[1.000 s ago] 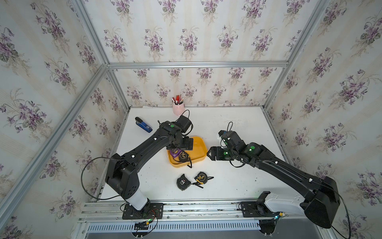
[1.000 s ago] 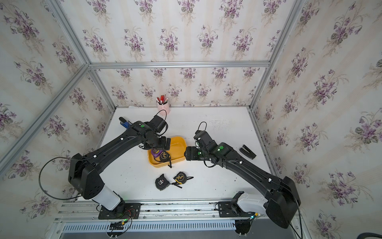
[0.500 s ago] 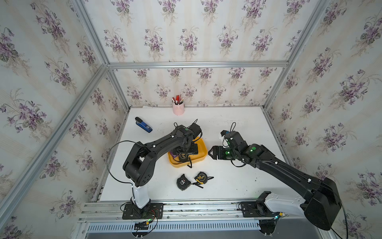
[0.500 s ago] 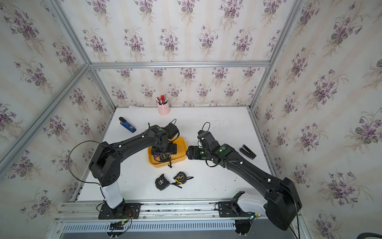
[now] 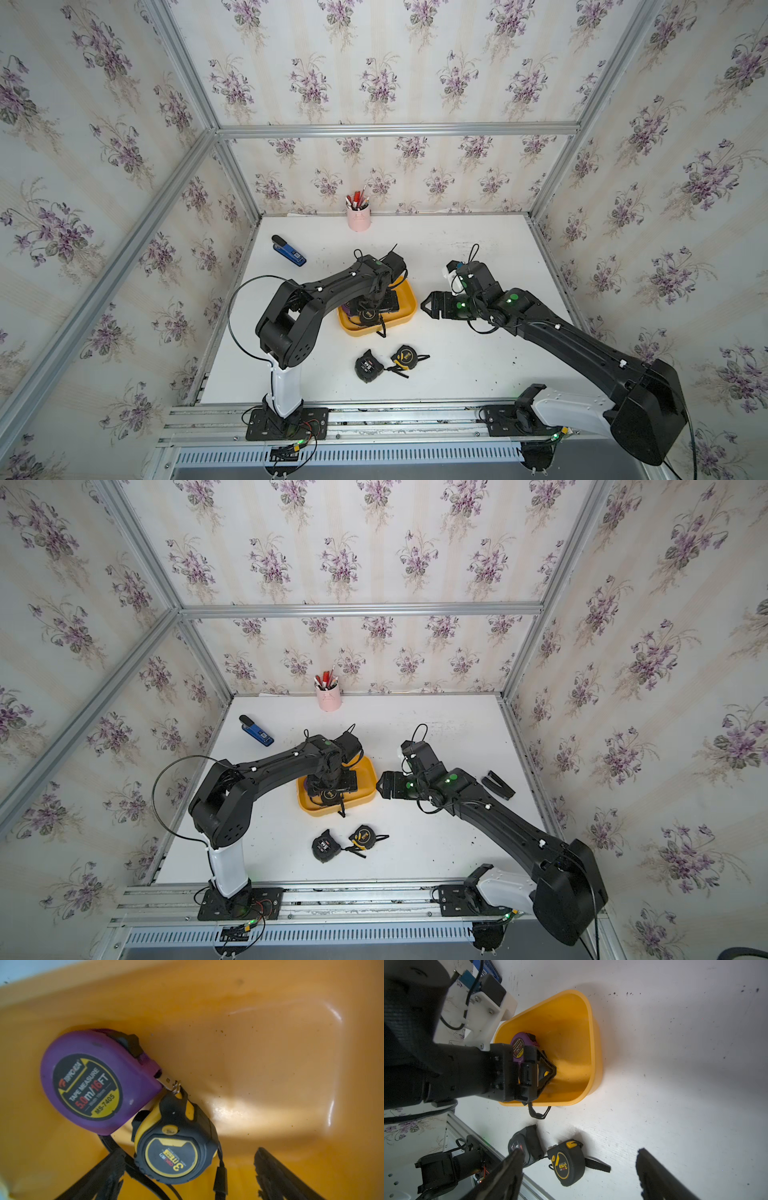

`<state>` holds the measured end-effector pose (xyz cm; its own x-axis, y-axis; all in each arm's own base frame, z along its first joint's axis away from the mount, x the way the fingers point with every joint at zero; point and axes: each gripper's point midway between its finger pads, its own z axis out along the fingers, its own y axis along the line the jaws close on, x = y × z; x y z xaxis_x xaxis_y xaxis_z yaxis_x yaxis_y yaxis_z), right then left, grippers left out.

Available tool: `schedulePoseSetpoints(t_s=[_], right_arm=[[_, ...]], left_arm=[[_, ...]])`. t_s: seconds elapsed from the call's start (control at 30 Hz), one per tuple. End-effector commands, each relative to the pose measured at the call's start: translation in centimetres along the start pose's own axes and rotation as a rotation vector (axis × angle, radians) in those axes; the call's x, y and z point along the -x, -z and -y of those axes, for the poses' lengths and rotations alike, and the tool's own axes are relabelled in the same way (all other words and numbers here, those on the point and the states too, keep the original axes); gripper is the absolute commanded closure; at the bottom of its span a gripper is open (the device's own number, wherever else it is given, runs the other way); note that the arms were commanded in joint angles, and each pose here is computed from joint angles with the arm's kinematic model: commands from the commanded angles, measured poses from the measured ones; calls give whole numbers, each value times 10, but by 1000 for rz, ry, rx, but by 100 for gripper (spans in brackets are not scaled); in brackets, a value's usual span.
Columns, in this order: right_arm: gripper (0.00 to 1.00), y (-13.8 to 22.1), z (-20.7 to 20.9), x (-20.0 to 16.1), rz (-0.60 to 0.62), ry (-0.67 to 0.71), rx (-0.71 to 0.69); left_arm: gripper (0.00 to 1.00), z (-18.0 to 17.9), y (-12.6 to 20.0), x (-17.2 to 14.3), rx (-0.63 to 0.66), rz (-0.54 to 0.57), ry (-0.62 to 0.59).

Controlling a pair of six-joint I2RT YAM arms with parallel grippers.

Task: Take the tape measure out of the storage box
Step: Pick up the tape measure from the storage box.

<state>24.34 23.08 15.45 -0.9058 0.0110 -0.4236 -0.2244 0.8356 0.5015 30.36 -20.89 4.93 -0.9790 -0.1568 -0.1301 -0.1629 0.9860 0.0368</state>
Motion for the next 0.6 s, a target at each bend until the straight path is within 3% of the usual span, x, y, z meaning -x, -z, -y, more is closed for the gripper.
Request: schedulePoseSetpoints(t_s=[0.0, 0.57], right_arm=[[13, 2, -4, 5, 20, 4, 17], [13, -1, -4, 6, 8, -17, 17]], left_arm=[[0, 0, -9, 0, -23, -25, 45], [1, -1, -33, -4, -78, -85, 90]])
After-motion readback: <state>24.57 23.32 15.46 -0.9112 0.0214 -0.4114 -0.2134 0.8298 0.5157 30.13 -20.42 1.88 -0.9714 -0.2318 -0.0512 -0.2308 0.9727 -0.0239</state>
